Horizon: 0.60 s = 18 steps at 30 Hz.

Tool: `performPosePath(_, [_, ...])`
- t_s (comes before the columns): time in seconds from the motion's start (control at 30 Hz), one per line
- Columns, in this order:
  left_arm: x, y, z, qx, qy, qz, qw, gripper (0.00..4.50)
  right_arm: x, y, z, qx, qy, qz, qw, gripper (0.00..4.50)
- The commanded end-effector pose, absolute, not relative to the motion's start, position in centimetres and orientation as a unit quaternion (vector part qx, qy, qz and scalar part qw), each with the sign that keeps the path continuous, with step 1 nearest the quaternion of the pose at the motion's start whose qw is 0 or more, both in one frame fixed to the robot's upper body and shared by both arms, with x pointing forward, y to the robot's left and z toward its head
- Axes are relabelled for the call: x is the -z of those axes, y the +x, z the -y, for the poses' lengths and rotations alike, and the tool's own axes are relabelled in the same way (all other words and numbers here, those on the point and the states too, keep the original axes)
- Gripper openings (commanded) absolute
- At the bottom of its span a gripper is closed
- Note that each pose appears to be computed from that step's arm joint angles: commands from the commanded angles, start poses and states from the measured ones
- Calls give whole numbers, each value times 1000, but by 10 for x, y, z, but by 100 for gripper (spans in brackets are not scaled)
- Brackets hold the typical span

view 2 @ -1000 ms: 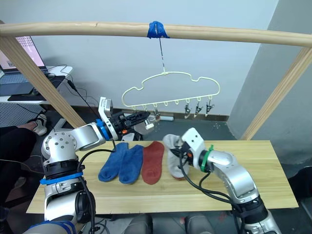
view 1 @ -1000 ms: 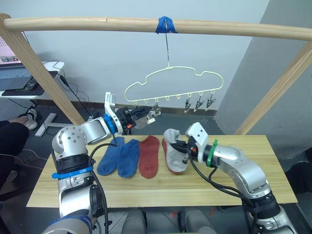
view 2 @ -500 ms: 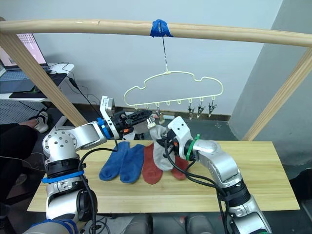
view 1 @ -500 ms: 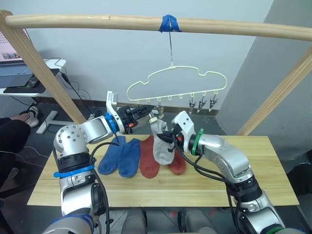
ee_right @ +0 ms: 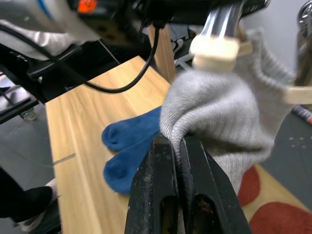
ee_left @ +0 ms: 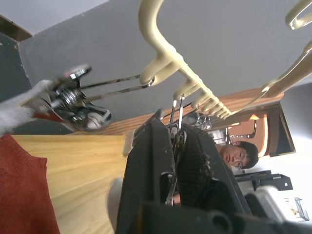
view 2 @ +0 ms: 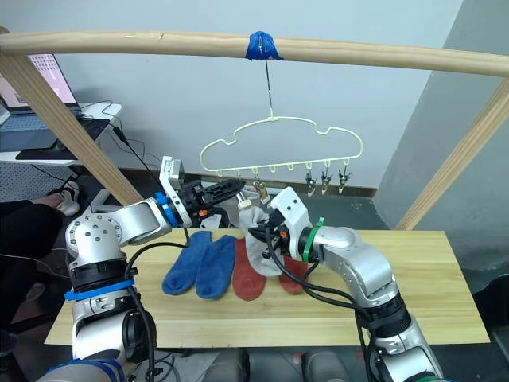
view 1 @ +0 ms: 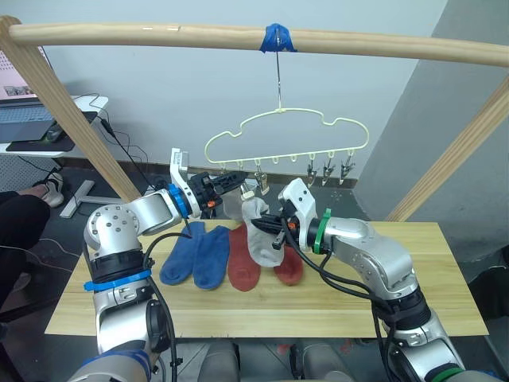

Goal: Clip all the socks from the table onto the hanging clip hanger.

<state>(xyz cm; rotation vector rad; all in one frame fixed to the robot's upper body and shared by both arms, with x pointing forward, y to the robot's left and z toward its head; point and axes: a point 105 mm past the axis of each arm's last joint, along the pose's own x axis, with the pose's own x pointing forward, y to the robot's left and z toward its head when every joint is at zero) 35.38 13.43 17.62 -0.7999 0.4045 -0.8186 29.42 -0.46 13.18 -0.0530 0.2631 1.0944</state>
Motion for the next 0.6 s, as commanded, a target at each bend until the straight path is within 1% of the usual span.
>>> performPosePath(0.03, [-187, 354, -137, 393, -377, -172, 821, 19, -146, 287, 1, -535, -21, -99, 839, 3])
performPosePath(0.23, [-188, 352, -130, 407, -381, -176, 811, 19, -148, 290, 0, -531, -16, -97, 842, 3])
performPosePath(0.6, [-180, 349, -133, 404, -373, -185, 815, 19, -155, 295, -1, -526, -6, -87, 846, 3])
